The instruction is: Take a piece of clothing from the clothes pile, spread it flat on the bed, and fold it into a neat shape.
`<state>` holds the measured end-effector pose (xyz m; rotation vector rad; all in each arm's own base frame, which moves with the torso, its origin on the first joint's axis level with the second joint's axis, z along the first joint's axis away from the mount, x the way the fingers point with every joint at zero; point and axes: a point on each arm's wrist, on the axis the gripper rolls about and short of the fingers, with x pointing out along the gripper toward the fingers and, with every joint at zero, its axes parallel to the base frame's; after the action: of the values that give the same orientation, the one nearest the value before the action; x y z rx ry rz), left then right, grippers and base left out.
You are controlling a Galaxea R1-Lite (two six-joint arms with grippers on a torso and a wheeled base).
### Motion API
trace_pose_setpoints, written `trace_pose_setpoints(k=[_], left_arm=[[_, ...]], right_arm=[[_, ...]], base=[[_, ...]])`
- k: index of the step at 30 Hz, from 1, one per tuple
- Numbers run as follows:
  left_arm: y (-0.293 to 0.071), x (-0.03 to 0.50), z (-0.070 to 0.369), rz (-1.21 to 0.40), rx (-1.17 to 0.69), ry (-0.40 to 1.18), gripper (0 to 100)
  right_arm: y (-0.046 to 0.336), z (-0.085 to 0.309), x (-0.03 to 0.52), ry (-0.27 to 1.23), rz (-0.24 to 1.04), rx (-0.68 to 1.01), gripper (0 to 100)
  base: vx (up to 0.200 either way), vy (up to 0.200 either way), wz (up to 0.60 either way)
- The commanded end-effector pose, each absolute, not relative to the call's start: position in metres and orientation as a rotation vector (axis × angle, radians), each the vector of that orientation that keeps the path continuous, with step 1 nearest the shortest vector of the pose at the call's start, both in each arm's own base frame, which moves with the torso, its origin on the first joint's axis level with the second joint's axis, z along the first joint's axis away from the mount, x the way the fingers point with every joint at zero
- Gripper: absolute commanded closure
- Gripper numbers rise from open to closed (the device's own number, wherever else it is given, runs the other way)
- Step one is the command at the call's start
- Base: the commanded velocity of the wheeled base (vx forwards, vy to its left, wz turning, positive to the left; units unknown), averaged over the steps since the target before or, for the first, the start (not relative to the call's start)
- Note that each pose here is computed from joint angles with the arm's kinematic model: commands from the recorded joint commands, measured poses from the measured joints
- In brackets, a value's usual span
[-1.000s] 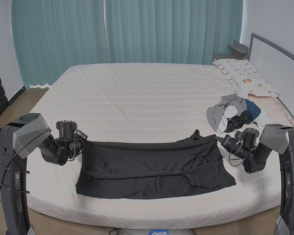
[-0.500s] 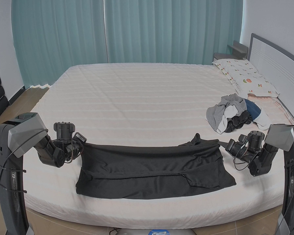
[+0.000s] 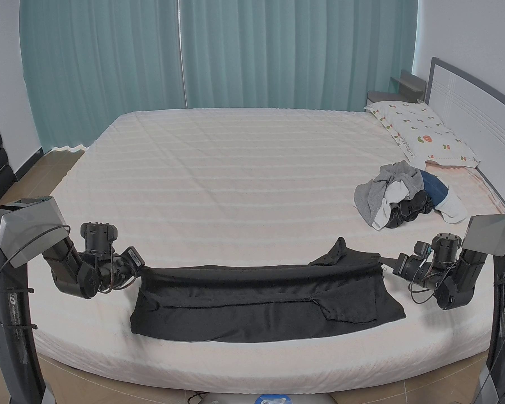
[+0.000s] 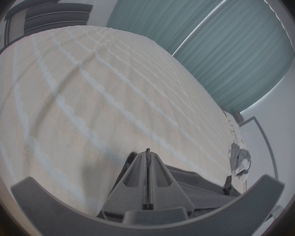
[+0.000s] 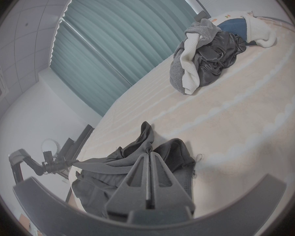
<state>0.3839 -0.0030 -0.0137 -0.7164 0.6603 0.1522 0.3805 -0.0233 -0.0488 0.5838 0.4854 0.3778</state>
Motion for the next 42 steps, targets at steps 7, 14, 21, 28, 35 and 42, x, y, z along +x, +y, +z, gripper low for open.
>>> trace_pose_setpoints(k=[7,14,21,28,35,42], left_arm=[[-0.003,0.370,-0.030,0.145,-0.635,0.741,100],[-0.004,0.367,-0.033,0.141,-0.613,0.758,100],[-0.004,0.359,-0.038,0.127,-0.558,0.793,100],[-0.004,0.354,-0.045,0.117,-0.517,0.818,100],[-0.004,0.353,-0.044,0.117,-0.517,0.821,0],[-0.004,0.346,-0.034,0.106,-0.517,0.812,0]], right_arm=[[-0.023,-0.067,0.358,0.570,0.393,0.454,100],[-0.024,-0.073,0.354,0.591,0.401,0.404,100],[-0.024,-0.076,0.353,0.606,0.399,0.405,100],[-0.024,-0.078,0.352,0.629,0.398,0.406,100],[-0.024,-0.078,0.352,0.645,0.395,0.411,100],[-0.024,-0.073,0.353,0.633,0.408,0.413,0]], base=[[0.000,0.000,0.00],[0.000,0.000,0.00],[0.000,0.000,0.00],[0.000,0.000,0.00],[0.000,0.000,0.00],[0.000,0.000,0.00]])
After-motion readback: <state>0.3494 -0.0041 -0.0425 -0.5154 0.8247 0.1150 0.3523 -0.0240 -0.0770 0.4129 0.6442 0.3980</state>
